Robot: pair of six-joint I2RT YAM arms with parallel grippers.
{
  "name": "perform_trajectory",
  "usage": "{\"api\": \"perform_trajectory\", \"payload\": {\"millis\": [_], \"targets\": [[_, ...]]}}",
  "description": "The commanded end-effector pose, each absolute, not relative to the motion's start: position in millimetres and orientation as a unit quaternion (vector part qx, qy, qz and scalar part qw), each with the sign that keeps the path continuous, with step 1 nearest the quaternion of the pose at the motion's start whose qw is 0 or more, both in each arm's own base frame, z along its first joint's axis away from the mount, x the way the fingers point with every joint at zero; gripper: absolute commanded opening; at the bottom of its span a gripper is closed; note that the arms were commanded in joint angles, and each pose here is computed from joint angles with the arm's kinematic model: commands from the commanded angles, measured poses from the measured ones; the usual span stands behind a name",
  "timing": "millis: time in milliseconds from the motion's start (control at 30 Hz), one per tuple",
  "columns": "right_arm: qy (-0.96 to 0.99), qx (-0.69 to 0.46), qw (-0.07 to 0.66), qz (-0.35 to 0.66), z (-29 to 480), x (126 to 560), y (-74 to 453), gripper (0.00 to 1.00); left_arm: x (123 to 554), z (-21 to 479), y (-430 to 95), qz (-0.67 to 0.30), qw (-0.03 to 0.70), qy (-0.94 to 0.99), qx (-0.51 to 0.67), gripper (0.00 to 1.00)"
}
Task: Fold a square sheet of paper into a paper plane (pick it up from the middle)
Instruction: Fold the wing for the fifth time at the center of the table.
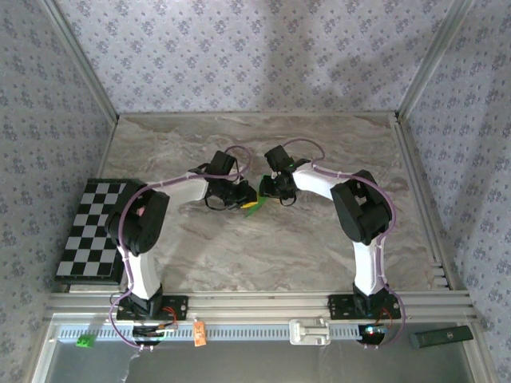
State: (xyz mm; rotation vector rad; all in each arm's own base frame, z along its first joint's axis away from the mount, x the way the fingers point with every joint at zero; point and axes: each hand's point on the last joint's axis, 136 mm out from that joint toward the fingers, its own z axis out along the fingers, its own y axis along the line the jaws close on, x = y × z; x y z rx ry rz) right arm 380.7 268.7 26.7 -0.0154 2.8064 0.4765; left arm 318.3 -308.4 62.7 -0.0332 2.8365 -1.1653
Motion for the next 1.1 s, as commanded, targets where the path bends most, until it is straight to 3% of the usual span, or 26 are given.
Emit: {"api": "perform_trajectory", "payload": {"millis": [0,1067], "targets": [[0.986,-0.007,0.1,0.133,-6.6,361.5,259.9,0.43,313.7,56.2,-313.0,-0.38,0.022,0.925,-0.009,0.17],[0.996,0.004,0.051,0.075,-29.1,354.7,248.5,0.44,309.6,28.7,-307.4,-0.353,0.002,0.935,-0.025,0.14]]}}
